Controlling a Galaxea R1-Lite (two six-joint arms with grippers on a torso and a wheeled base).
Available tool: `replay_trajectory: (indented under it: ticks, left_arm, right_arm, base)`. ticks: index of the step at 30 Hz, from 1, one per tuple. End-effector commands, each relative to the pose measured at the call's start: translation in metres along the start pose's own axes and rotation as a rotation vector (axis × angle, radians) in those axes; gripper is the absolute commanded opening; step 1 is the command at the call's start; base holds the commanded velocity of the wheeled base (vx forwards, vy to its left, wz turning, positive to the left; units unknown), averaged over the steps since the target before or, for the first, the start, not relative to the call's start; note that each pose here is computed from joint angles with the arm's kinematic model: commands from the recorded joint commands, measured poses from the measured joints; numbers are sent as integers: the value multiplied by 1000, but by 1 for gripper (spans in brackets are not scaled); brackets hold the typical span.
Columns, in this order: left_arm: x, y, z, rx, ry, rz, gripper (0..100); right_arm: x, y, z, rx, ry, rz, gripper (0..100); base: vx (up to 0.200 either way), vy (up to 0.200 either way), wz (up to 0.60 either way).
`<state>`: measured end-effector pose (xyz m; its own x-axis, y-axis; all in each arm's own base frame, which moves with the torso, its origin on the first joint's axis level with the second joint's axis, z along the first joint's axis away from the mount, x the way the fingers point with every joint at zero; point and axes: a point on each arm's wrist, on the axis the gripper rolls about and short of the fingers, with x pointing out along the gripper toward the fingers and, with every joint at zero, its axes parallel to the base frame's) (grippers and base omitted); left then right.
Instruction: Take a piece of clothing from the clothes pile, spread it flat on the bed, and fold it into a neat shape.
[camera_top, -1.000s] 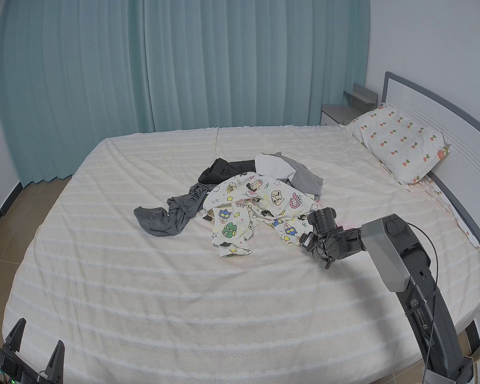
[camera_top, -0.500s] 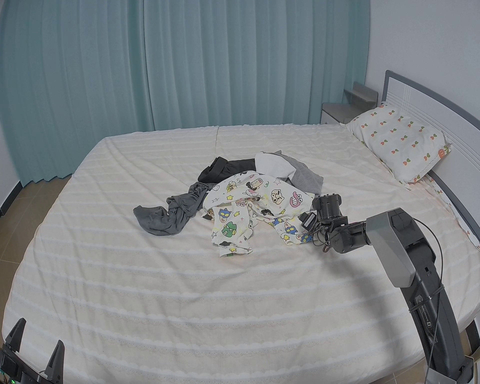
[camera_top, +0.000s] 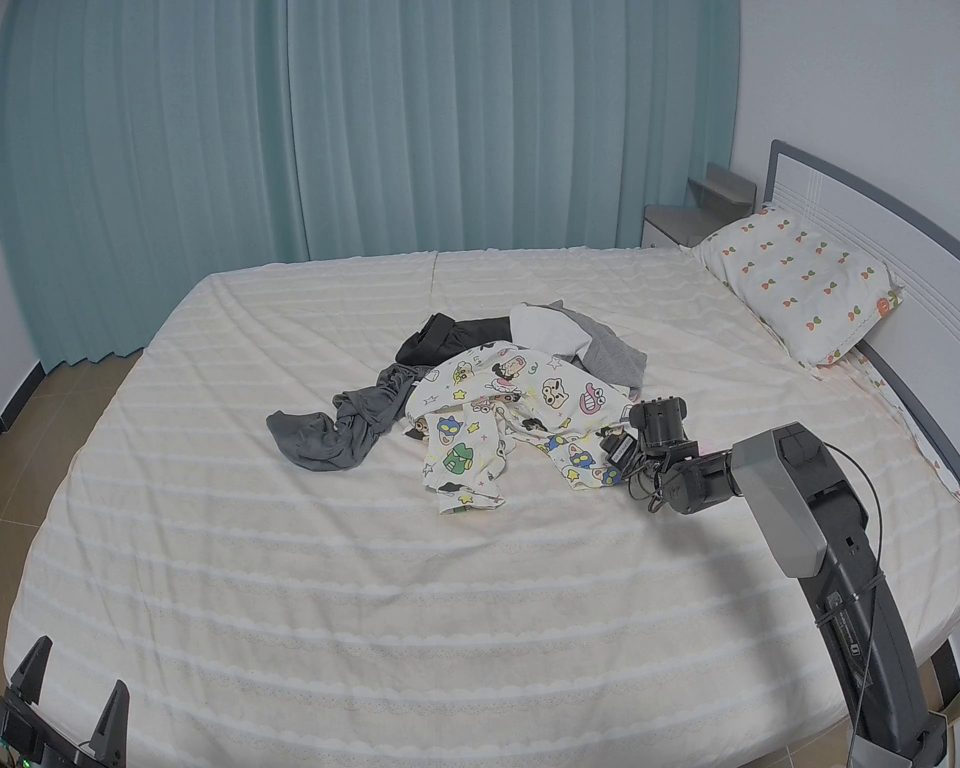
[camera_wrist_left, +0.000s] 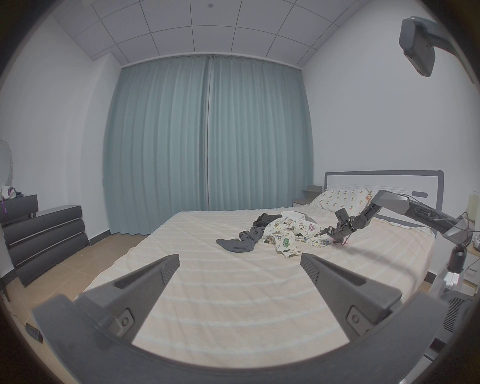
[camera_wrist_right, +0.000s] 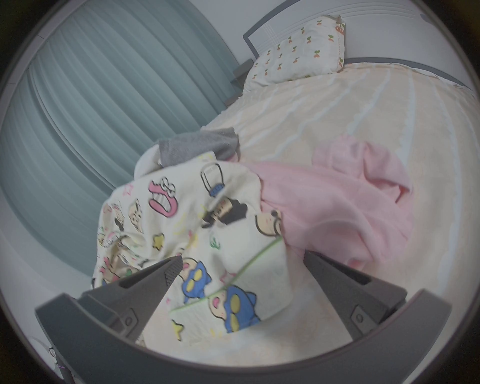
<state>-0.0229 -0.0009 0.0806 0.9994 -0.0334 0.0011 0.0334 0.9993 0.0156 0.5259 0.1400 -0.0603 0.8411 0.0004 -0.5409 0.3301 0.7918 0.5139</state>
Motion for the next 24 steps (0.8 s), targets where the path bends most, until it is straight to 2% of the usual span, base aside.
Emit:
replay_trajectory:
  ticks: [1, 7, 14, 20, 24]
  left_arm:
    - [0, 0, -5, 0, 3, 1, 100]
    - [0, 0, -5, 0, 3, 1, 100]
    - [0, 0, -5, 0, 4, 1, 100]
    - [0, 0, -5, 0, 3, 1, 100]
    - [0, 0, -5, 0, 3, 0, 100]
  right_arm:
    - [8, -11, -13, -15, 27, -25, 0]
    - [12, -16, -19, -19, 43, -31, 0]
    - [2, -4, -5, -30, 18, -15, 0]
    - [-15, 10, 15, -73, 23, -35, 0]
    - [-42, 39, 46, -111, -47, 26, 0]
  base:
    - [0, 0, 0]
    - [0, 0, 0]
    - [0, 0, 0]
    - [0, 0, 0]
    - [0, 0, 0]
